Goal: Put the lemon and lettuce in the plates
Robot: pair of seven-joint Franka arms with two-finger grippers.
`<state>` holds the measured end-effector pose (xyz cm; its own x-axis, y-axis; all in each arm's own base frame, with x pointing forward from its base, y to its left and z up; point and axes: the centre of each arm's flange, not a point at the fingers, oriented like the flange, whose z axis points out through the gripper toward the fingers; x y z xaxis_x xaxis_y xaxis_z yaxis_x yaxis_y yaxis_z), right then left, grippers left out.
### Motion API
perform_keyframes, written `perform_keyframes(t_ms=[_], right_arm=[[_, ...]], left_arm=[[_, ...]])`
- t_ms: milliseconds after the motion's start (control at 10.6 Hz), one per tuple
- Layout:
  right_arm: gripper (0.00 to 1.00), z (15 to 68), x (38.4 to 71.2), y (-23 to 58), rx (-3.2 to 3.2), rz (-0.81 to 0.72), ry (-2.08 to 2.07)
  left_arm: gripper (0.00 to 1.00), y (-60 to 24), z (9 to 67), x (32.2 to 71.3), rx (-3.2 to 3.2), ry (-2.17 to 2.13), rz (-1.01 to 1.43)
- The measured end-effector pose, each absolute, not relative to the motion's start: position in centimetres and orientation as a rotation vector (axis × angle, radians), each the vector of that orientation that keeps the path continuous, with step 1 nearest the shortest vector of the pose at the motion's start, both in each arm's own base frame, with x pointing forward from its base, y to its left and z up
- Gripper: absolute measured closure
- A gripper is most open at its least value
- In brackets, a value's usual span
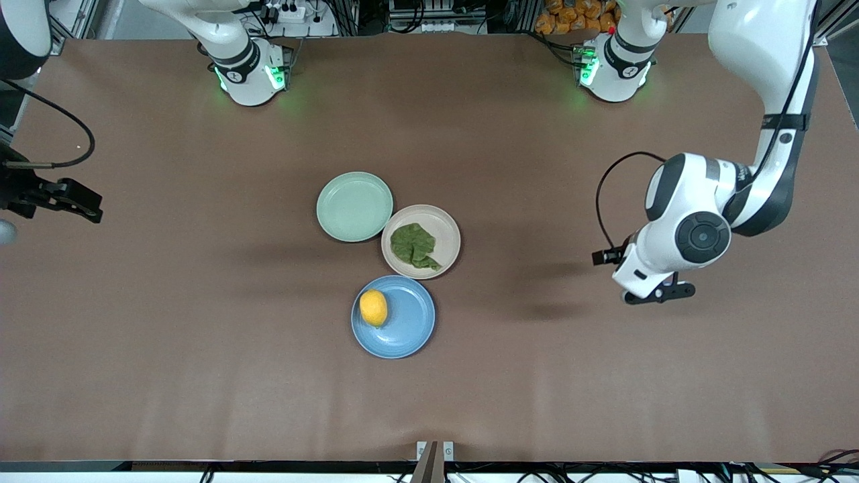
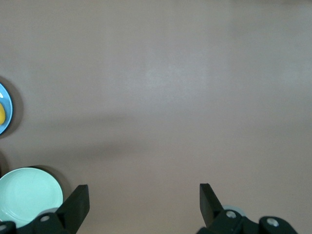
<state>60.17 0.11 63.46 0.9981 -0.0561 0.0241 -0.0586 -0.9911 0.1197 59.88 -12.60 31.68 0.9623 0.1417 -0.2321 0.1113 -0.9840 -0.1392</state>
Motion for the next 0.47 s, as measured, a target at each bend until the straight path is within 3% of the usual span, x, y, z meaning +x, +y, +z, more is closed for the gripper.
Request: perform_keyframes(t_ms=[472], right_arm=[[0.00, 66.8, 57.8, -1.2, 3.017, 0.089, -0.127]], left_arm=[[0.00, -11.4, 36.1, 54.4, -3.018, -0.265, 0.352]])
